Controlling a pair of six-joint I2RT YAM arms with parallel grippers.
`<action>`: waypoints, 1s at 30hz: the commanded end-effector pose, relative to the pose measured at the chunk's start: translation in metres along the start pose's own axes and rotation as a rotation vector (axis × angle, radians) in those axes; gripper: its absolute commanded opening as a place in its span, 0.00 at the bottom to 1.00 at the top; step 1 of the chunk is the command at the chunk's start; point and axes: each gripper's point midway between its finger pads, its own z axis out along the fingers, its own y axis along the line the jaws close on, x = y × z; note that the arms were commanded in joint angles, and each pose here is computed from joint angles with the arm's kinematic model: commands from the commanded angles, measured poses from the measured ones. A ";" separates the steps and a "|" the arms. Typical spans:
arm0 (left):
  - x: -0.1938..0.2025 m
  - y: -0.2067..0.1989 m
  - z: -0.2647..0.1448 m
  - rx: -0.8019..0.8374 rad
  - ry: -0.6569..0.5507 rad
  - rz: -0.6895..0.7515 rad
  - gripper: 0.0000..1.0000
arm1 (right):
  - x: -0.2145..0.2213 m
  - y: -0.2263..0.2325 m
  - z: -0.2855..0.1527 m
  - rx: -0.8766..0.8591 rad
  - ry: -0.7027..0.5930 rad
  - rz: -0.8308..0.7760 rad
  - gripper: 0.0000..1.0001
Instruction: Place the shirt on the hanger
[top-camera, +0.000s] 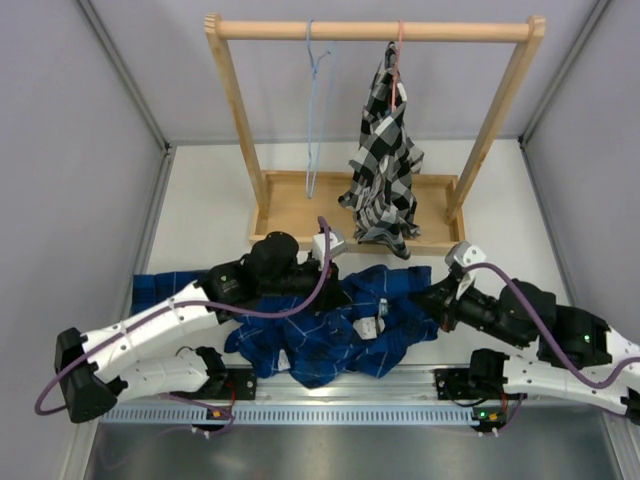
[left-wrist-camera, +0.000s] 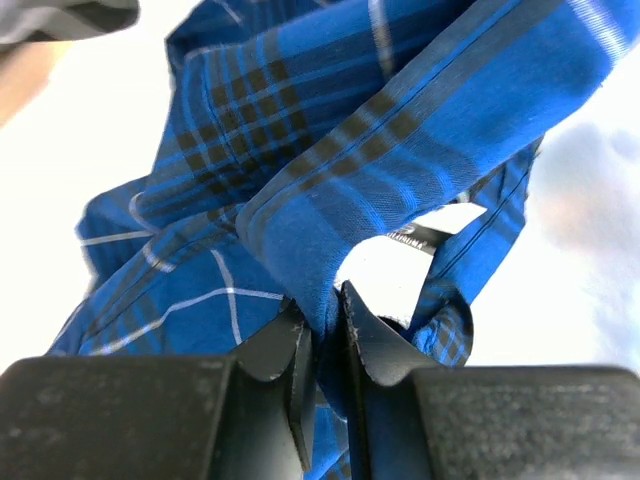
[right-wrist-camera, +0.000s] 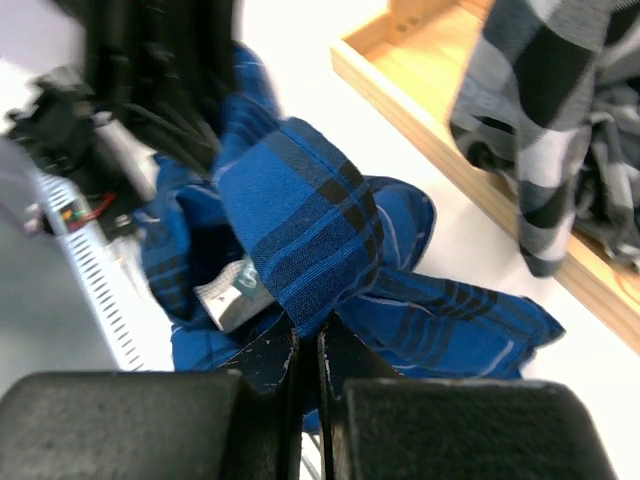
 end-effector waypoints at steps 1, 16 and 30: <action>-0.041 0.010 -0.023 -0.141 -0.148 -0.020 0.17 | -0.014 -0.026 0.020 0.215 -0.042 0.086 0.00; -0.028 0.092 -0.081 -0.849 -0.415 -0.335 0.00 | -0.012 -0.030 0.066 0.383 0.048 0.197 0.32; 0.015 0.101 -0.059 -0.699 -0.537 -0.396 0.00 | -0.189 -0.002 0.086 0.325 -0.170 0.105 0.77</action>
